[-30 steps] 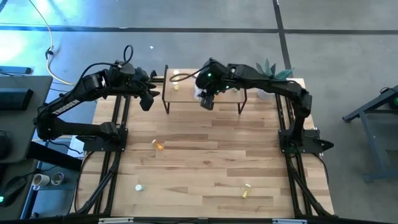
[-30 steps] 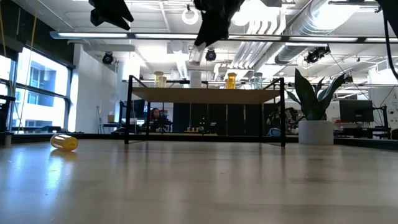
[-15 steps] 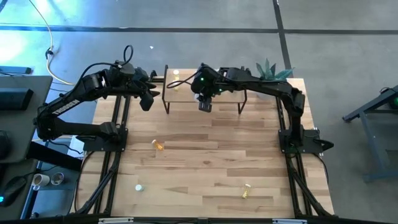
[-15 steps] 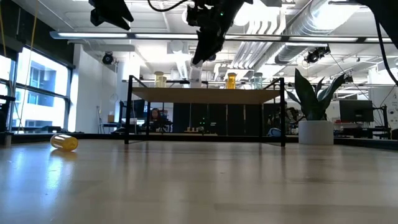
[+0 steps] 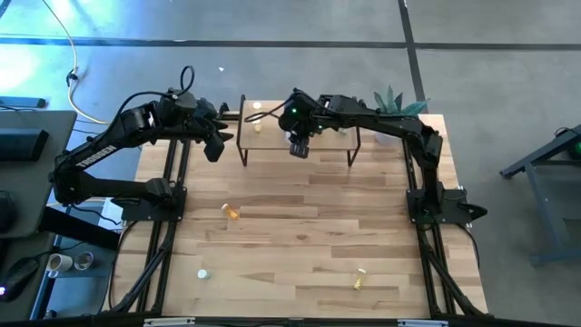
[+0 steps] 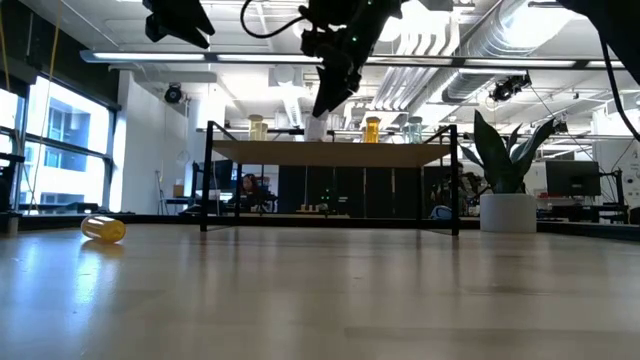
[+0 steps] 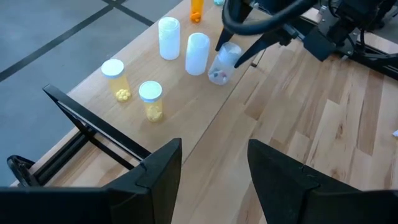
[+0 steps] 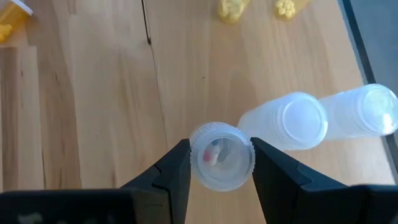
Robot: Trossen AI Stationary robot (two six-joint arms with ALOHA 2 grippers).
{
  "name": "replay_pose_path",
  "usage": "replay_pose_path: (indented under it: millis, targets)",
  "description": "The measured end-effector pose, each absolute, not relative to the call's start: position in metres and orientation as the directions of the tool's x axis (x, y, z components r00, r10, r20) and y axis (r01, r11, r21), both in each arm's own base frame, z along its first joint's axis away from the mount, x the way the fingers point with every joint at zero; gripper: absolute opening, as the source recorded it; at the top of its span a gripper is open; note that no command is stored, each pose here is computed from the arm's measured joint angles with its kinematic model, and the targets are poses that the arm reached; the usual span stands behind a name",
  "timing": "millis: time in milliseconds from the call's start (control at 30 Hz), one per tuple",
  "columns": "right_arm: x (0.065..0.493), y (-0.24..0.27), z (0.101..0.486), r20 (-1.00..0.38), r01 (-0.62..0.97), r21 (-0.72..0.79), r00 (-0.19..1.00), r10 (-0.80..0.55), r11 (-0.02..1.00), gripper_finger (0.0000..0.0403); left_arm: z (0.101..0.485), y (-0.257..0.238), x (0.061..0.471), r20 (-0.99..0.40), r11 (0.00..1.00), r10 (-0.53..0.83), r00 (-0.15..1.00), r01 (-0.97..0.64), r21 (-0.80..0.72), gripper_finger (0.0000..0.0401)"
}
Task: Pick and place medicine bottles onto shelf by color
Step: Put the white medicine bottle on the shelf aligned with the other white medicine bottles
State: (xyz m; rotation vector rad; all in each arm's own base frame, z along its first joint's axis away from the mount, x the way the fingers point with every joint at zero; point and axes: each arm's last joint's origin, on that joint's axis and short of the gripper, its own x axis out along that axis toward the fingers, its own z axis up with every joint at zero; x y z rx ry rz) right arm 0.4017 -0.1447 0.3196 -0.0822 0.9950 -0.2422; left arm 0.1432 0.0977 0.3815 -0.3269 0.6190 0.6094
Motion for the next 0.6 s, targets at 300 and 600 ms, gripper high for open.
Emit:
replay_pose_path:
  millis: [300,600]
  targets:
    - [0.4025,-0.1427,0.3203,-0.820,0.141,-0.146,0.537,-0.200,0.979,0.0134,0.3816,0.0977,0.1432,-0.626,0.777,0.432,0.649,-0.620,-0.106,0.0175]
    - [0.4031,-0.1429,0.3207,-0.815,0.123,-0.160,0.543,-0.202,0.979,0.0134,0.3817,0.0977,0.1432,-0.626,0.778,0.432,0.649,-0.620,-0.106,0.0175]
